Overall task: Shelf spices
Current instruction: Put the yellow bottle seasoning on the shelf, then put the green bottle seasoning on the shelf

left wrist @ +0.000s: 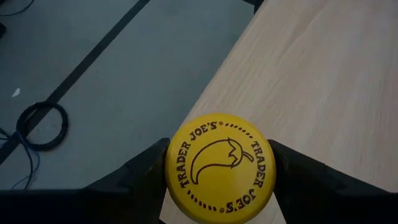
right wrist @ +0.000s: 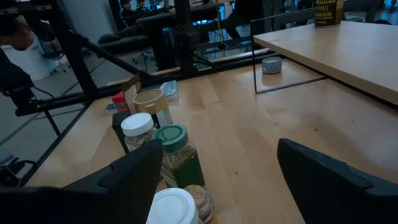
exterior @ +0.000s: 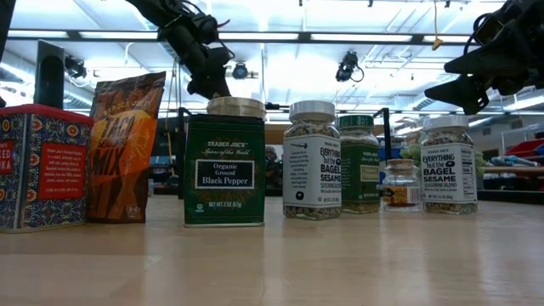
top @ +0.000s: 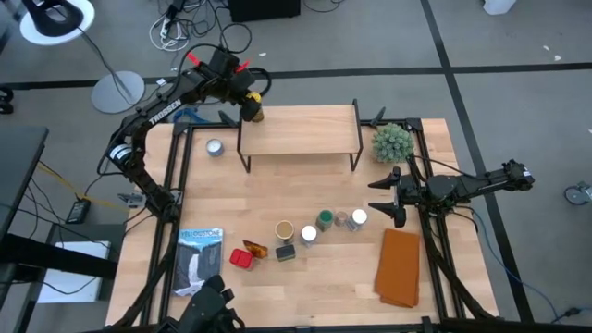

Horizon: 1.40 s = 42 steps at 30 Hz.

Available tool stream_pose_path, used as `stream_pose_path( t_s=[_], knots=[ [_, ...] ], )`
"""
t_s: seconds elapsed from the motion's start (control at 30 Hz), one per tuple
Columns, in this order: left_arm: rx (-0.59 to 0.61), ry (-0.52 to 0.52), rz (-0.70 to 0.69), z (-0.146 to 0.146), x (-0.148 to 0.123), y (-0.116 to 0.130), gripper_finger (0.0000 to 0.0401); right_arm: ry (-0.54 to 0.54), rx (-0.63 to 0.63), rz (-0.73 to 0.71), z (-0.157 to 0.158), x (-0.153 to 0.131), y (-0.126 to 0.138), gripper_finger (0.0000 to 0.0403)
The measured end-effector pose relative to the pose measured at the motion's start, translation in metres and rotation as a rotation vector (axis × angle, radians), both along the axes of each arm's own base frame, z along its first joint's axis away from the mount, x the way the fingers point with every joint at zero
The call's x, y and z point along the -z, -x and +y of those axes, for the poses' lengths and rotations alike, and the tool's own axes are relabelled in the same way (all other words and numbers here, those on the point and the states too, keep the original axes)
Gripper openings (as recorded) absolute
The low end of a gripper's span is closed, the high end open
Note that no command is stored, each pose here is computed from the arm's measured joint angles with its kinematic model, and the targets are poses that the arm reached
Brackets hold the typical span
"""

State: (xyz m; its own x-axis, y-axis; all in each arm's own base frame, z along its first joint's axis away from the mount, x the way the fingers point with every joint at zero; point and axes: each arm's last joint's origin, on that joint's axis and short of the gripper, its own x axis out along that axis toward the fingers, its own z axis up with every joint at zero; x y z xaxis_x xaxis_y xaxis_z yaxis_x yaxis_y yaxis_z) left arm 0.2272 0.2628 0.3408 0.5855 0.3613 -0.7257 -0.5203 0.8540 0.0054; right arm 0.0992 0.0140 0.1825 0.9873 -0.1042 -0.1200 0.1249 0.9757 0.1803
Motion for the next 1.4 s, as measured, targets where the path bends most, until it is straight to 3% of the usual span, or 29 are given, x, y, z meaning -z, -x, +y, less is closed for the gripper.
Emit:
stream_pose_path(
  t_s=[0.2,1.0,1.2,1.4],
  knots=[
    [0.002,0.027,0.015,-0.003,0.001,0.003,0.0271,0.0,0.0,0.0,0.0,0.0,0.0,0.0318],
    [0.01,-0.099,-0.08,-0.019,-0.032,0.013,0.0313,-0.002,-0.001,-0.007,0.0,-0.001,0.0,0.0318],
    [0.068,-0.133,-0.129,-0.047,-0.054,0.017,0.0312,-0.002,0.0,-0.007,0.0,-0.001,0.0,0.0318],
    [0.209,-0.153,-0.147,-0.098,-0.059,-0.005,0.0312,-0.002,-0.001,-0.007,0.0,-0.001,0.0,0.0318]
  ],
)
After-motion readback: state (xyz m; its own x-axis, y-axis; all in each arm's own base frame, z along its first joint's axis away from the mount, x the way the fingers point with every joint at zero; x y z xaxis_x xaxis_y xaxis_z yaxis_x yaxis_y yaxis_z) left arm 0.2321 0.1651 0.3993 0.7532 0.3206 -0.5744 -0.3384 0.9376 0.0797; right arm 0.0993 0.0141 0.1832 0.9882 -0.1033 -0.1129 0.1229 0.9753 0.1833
